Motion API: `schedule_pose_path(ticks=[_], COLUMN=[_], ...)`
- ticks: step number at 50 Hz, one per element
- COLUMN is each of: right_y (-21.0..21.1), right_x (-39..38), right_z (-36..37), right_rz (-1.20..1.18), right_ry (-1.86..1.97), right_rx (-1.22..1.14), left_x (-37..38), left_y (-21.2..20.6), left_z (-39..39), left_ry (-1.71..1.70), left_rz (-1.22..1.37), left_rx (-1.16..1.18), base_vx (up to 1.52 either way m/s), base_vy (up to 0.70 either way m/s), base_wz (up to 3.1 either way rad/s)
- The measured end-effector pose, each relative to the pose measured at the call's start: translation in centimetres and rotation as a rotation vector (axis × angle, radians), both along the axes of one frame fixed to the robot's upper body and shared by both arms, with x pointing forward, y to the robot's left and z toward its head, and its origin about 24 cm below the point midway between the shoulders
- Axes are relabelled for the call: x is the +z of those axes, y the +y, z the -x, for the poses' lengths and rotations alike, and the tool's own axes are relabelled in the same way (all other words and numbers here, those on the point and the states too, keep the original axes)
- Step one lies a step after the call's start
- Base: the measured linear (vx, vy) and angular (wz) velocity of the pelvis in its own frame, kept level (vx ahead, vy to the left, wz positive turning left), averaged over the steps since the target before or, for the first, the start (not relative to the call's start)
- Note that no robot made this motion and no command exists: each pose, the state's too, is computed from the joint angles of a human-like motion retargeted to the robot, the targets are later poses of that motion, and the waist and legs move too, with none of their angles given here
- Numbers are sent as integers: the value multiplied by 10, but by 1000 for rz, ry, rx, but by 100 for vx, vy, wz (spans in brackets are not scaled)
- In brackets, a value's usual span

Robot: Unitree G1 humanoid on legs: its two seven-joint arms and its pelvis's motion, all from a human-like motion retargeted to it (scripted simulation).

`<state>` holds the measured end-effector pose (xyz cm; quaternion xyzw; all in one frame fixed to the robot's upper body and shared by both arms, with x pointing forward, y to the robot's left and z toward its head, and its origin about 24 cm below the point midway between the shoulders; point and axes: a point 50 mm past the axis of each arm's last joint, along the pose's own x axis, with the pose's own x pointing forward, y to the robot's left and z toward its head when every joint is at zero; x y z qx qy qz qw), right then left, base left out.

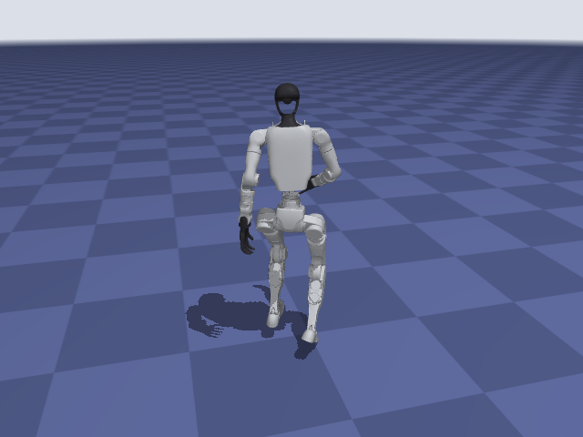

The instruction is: Run

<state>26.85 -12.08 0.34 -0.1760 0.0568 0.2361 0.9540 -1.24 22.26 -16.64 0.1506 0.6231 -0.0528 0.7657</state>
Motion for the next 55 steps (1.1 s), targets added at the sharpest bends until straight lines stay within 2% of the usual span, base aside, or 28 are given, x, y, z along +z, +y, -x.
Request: schedule_pose_path(ticks=[7, 13, 20, 26, 33, 40, 48, 55], right_y=[12, 3, -30, -64, -105, -138, -144, -122], right_x=[40, 53, -11, -97, -155, -153, -141, -113], right_z=[-12, -12, 26, 93, 210, 273, 248, 152], right_rz=[15, 26, 123, 251, 419, 496, 455, 380], right_ry=[-262, -363, -109, 323, 795, 967, 823, 425], right_rx=[-57, -152, -230, -340, -451, -472, -525, -548], left_x=[19, 35, 15, 26, 157, 261, 256, 177], left_y=[53, 92, 58, 4, -55, -71, -78, -65], left_z=[77, 76, 16, -120, -274, -304, -295, -259], left_ry=[218, 151, -57, -491, -1248, -1696, -1698, -1348], left_rz=[-282, -469, -330, -136, 74, 116, 135, 99], left_rx=[160, 383, 431, 302, 116, -43, -235, -239], base_vx=[-12, 10, 31, 28, 33, 28, 10, -4], base_vy=[5, 8, 15, -4, -5, -3, -8, -8], base_wz=[304, 188, 175, 245, 172, 51, 45, 57])
